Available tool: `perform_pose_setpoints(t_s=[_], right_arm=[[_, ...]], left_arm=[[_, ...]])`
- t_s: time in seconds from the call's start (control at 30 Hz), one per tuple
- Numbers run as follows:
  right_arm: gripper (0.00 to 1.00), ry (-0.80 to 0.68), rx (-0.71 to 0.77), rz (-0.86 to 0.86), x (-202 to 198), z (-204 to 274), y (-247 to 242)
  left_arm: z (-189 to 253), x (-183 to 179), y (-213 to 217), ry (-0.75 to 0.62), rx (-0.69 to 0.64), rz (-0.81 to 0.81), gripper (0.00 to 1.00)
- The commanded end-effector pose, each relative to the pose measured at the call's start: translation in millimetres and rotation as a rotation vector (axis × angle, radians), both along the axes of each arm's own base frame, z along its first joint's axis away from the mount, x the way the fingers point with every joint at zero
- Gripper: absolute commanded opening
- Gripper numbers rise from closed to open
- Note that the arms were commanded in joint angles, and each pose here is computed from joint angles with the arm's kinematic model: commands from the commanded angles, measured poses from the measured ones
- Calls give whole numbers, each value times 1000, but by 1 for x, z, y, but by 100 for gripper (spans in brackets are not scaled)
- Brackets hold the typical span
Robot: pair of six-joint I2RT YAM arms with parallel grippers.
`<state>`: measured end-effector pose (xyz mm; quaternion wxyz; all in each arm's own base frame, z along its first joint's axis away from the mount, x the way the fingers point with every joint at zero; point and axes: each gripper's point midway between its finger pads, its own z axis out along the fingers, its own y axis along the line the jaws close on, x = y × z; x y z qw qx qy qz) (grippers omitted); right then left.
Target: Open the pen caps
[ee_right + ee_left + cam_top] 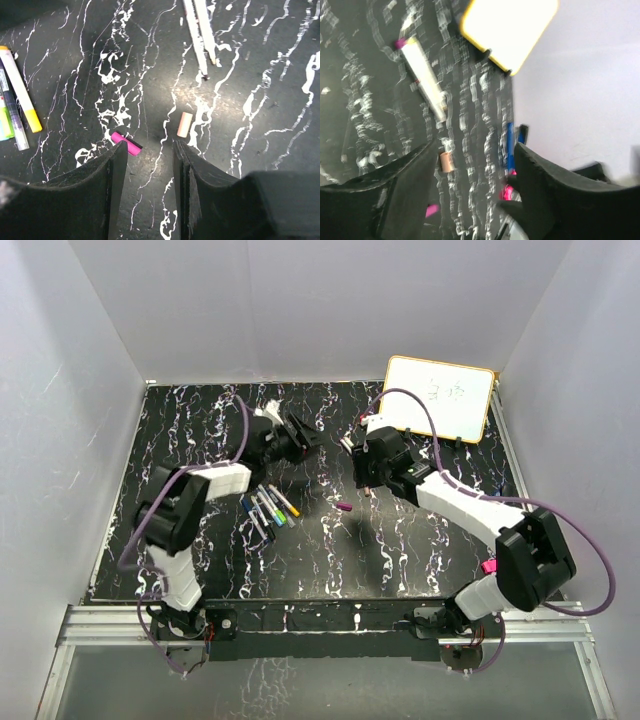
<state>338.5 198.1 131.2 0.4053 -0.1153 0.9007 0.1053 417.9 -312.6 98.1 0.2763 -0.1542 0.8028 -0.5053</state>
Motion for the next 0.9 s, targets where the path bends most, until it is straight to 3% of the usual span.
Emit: perform_pose_setpoints(t_s=[0.0,0.03,0.07,0.23,0.5,0.87], right_arm=[[42,-23,63,124,10,6,33],[42,-18,62,148,9,4,41],[44,-13,60,179,7,1,51],[47,-6,35,276,0,-11,98],[47,7,-23,351,-8,-35,155],[45,5,-102,404,-6,-58,189]], left_arm=[[97,3,29,-278,47,92,77],[103,0,36,-289,59,108,94],[106,-2,43,-295,71,125,98],[101,-20,84,-274,111,191,99],[106,-46,165,-260,239,432,98],[96,-71,200,-225,294,529,98]])
